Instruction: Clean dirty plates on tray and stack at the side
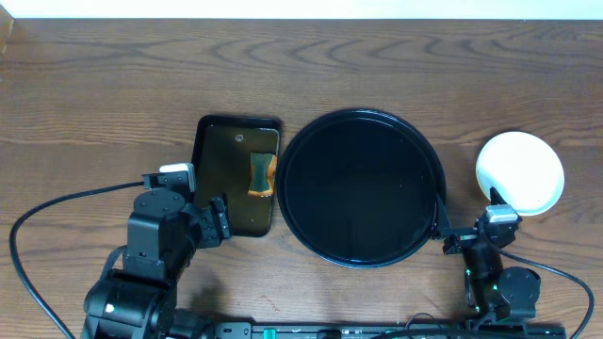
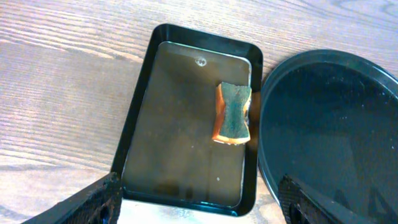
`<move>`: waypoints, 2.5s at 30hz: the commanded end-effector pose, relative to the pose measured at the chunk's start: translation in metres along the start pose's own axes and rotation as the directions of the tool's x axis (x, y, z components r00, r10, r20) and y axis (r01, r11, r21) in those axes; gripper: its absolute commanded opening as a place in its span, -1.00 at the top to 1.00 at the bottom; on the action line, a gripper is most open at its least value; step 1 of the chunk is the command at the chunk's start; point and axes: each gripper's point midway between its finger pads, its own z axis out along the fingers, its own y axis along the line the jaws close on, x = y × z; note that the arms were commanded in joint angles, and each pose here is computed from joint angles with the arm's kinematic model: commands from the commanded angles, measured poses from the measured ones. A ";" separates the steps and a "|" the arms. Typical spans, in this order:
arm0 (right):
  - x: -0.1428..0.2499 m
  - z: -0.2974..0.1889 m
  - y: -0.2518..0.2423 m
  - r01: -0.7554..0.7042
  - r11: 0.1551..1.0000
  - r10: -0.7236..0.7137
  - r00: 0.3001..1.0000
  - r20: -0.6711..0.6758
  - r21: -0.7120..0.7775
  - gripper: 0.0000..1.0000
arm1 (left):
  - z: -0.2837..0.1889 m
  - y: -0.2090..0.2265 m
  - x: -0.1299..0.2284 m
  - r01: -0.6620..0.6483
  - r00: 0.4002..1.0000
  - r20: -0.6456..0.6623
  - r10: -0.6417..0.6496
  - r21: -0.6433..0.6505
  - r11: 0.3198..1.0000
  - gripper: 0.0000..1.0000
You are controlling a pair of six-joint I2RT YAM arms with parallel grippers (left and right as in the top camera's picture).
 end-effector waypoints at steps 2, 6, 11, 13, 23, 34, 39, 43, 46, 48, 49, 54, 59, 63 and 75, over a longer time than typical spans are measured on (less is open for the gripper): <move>0.000 -0.001 0.000 0.011 1.000 -0.011 1.000 0.004 -0.003 -0.99 | -0.002 0.016 0.004 0.015 1.000 0.008 -0.015 -0.050 0.999 -0.61; 0.000 -0.001 0.000 0.011 1.000 -0.011 1.000 0.004 -0.003 -0.99 | 0.002 0.037 0.012 0.081 0.994 0.084 -0.074 -0.090 0.993 -0.61; 0.000 -0.001 0.000 0.011 1.000 -0.011 1.000 0.004 -0.003 -0.99 | 0.013 0.050 0.022 0.121 0.974 0.203 -0.101 -0.088 0.989 -0.61; 0.000 -0.001 0.000 0.011 1.000 -0.011 1.000 0.003 -0.003 -0.99 | 0.021 0.052 0.027 0.125 0.957 0.272 -0.102 -0.068 0.990 -0.61; 0.000 -0.001 0.000 0.011 1.000 -0.011 1.000 0.004 -0.003 -0.98 | 0.041 0.051 0.016 0.111 0.840 0.533 -0.105 0.021 0.994 -0.61; 0.000 -0.001 0.000 0.011 1.000 -0.011 1.000 0.004 -0.003 -0.99 | 0.044 0.041 0.009 -0.102 0.758 0.644 0.103 -0.039 0.994 -0.62; 0.000 -0.001 0.000 0.011 1.000 -0.011 1.000 0.004 -0.003 -0.98 | 0.057 0.046 0.027 -0.063 0.817 0.573 0.064 -0.021 0.998 -0.61; 0.000 0.000 0.000 0.011 1.000 -0.011 1.000 0.003 -0.003 -0.99 | 0.058 0.046 0.027 -0.063 0.818 0.572 0.064 -0.021 0.998 -0.62; 0.000 0.000 0.000 0.011 1.000 -0.011 1.000 0.003 -0.003 -0.99 | 0.058 0.046 0.027 -0.063 0.818 0.572 0.064 -0.021 0.998 -0.62; 0.000 0.000 0.000 0.011 1.000 -0.011 1.000 0.003 -0.003 -0.99 | 0.058 0.046 0.027 -0.063 0.818 0.572 0.064 -0.021 0.998 -0.62; 0.000 0.000 0.000 0.011 1.000 -0.011 1.000 0.003 -0.003 -0.99 | 0.058 0.046 0.027 -0.063 0.818 0.572 0.064 -0.021 0.998 -0.61; 0.000 0.000 0.000 0.011 1.000 -0.011 1.000 0.003 -0.003 -0.99 | 0.058 0.046 0.027 -0.063 0.818 0.572 0.064 -0.021 0.998 -0.61; 0.000 0.000 0.000 0.011 1.000 -0.011 1.000 0.003 -0.003 -0.98 | 0.058 0.046 0.027 -0.063 0.818 0.572 0.064 -0.021 0.998 -0.62; 0.000 0.000 0.000 0.011 1.000 -0.011 1.000 0.003 -0.003 -0.99 | 0.058 0.046 0.027 -0.063 0.818 0.572 0.064 -0.021 0.998 -0.61; 0.000 0.000 0.000 0.011 1.000 -0.011 1.000 0.002 -0.003 -0.99 | 0.058 0.046 0.027 -0.063 0.818 0.572 0.064 -0.021 0.998 -0.62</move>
